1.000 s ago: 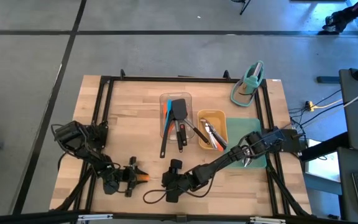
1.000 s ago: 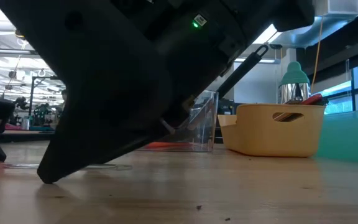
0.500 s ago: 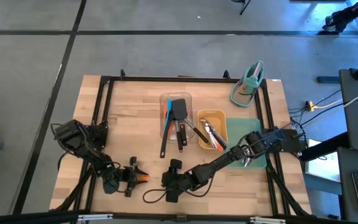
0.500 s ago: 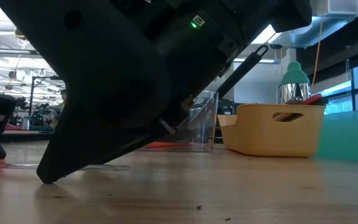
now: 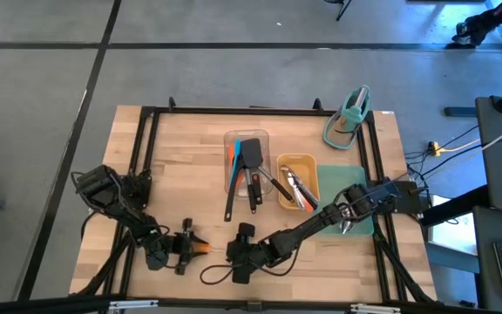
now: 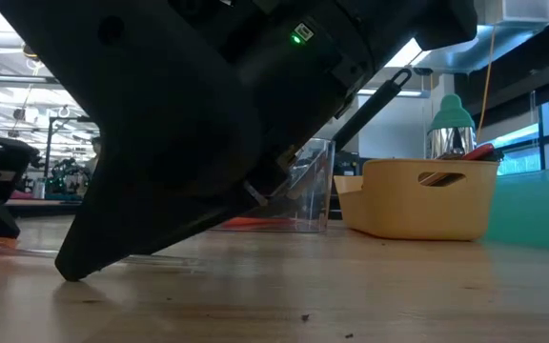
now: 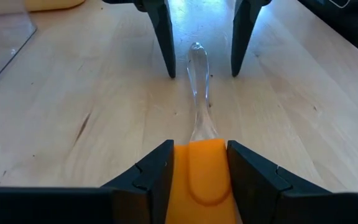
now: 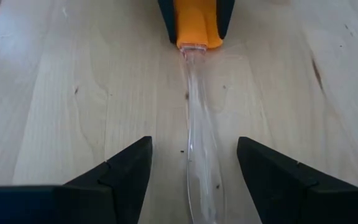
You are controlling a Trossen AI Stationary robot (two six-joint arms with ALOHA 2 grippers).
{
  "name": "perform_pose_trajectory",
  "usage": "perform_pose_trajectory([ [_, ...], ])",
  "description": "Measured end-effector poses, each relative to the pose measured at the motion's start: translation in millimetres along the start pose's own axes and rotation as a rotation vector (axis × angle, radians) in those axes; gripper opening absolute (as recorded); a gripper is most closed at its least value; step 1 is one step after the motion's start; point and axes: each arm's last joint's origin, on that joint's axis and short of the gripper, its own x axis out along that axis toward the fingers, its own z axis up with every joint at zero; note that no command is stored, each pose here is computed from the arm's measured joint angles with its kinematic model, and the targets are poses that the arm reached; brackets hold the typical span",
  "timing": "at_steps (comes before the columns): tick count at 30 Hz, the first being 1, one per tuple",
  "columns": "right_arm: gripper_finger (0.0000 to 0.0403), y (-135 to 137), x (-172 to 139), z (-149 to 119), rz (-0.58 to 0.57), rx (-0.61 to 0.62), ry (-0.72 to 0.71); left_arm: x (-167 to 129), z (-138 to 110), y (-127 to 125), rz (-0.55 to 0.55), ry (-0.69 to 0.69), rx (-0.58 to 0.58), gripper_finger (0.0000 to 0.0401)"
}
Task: Pick & Place Kitchen Items
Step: Put the orange spatula into the transparent bin
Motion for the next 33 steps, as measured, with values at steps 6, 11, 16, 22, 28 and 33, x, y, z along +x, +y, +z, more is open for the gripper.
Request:
perform_pose_trajectory([
  [6,0.0241,-0.2,0.3,-0.1,0.014,0.010,0.009,1.2,1.2,0.7,0.001,-0.002,0.002,0.0141],
  [11,0.0241,-0.3,0.3,-0.1,0.014,0.016,0.010,2.4,4.8,-2.6,-0.003,-0.013,0.011,0.0141],
  [16,0.0241,-0.3,0.3,-0.2,0.014,0.016,0.011,3.6,9.6,-7.6,-0.013,-0.027,0.027,0.0141],
  [22,0.0227,-0.6,0.2,-0.8,0.011,0.064,0.019,3.6,9.6,-7.5,-0.009,-0.029,0.027,0.0141],
  [28,0.0086,-2.8,-0.6,-3.3,0.014,0.067,0.069,3.8,9.8,-6.4,0.015,-0.037,0.029,0.0141],
  [33,0.0015,-2.1,-1.0,-3.8,0.020,0.088,0.076,3.6,10.4,-6.9,0.008,-0.039,0.029,0.0141],
])
